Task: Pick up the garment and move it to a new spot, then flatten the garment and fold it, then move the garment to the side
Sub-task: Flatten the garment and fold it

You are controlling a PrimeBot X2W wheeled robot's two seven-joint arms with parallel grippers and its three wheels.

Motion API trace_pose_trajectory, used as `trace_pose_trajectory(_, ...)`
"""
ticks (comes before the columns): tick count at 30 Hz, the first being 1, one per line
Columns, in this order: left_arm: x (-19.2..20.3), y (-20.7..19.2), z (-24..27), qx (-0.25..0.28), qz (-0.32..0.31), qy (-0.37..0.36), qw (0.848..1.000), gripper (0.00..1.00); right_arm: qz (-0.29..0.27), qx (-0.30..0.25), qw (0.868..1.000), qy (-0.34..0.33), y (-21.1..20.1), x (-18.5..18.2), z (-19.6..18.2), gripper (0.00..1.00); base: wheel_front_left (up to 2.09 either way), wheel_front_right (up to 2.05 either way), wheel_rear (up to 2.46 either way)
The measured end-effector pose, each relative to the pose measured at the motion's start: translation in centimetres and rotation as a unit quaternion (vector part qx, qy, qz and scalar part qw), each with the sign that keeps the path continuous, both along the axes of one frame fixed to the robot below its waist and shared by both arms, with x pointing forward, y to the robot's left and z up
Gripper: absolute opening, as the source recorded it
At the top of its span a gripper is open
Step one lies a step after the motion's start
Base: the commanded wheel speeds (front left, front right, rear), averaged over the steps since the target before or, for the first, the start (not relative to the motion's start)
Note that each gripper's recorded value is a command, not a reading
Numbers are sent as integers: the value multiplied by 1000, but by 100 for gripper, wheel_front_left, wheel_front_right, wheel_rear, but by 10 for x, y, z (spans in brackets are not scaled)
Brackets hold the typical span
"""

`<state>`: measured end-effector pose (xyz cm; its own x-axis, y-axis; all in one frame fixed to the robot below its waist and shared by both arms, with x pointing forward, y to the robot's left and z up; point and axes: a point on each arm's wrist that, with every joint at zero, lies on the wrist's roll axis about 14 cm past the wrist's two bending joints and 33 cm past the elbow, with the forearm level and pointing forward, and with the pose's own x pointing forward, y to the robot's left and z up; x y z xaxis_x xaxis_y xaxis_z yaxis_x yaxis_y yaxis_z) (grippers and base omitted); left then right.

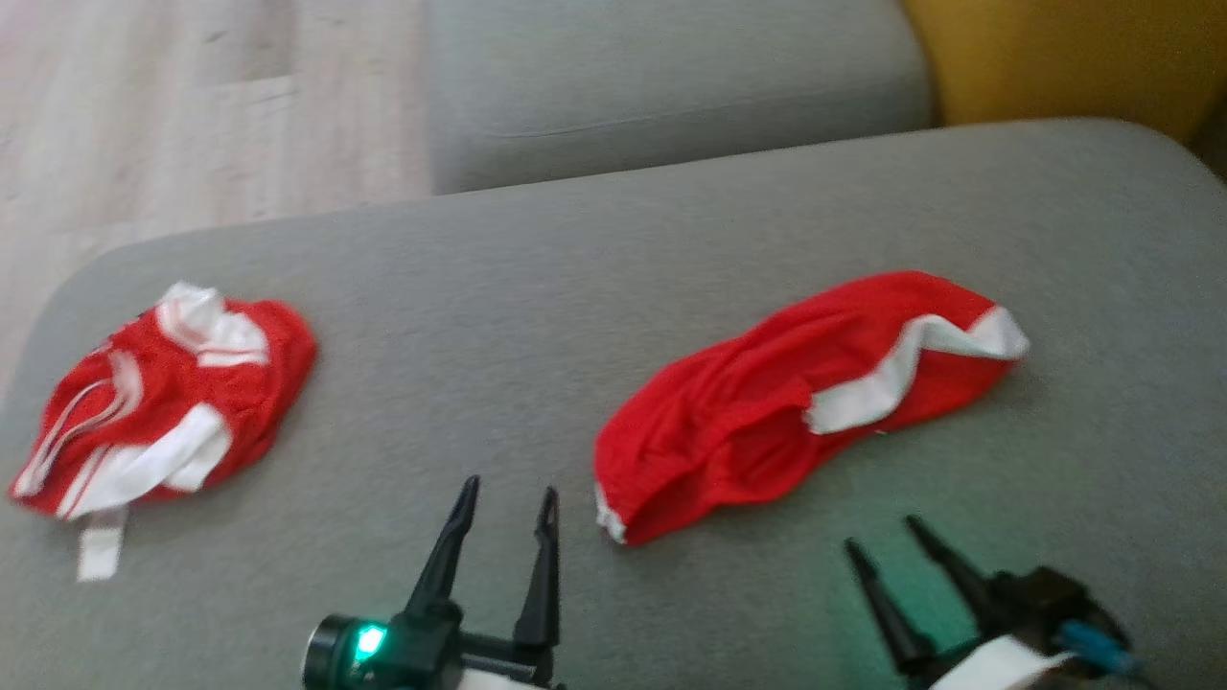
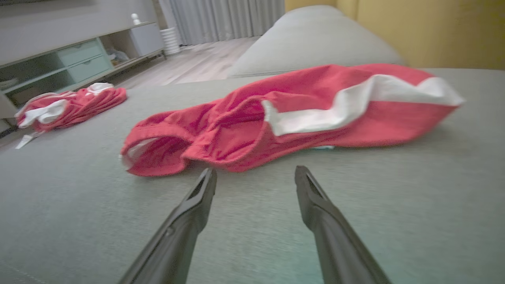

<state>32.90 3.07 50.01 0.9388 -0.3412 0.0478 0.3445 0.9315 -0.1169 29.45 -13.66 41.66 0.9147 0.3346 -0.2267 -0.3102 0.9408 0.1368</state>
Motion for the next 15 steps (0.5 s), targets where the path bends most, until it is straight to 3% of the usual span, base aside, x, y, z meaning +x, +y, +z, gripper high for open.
trace_pose_trajectory(6,-9,-72,-17,-7,-142,35,989,100,-102,-23,993,-47,-60,-5,25,100,0,0,0)
trace_pose_trajectory(11,-31,-123,-54,-56,-244,159,955,100,-164,-27,984,-72,-85,-18,39,100,0,0,0)
trace_pose_trajectory(15,-29,-152,-54,-60,-291,182,937,100,-189,-28,979,-67,-92,-28,37,100,0,0,0)
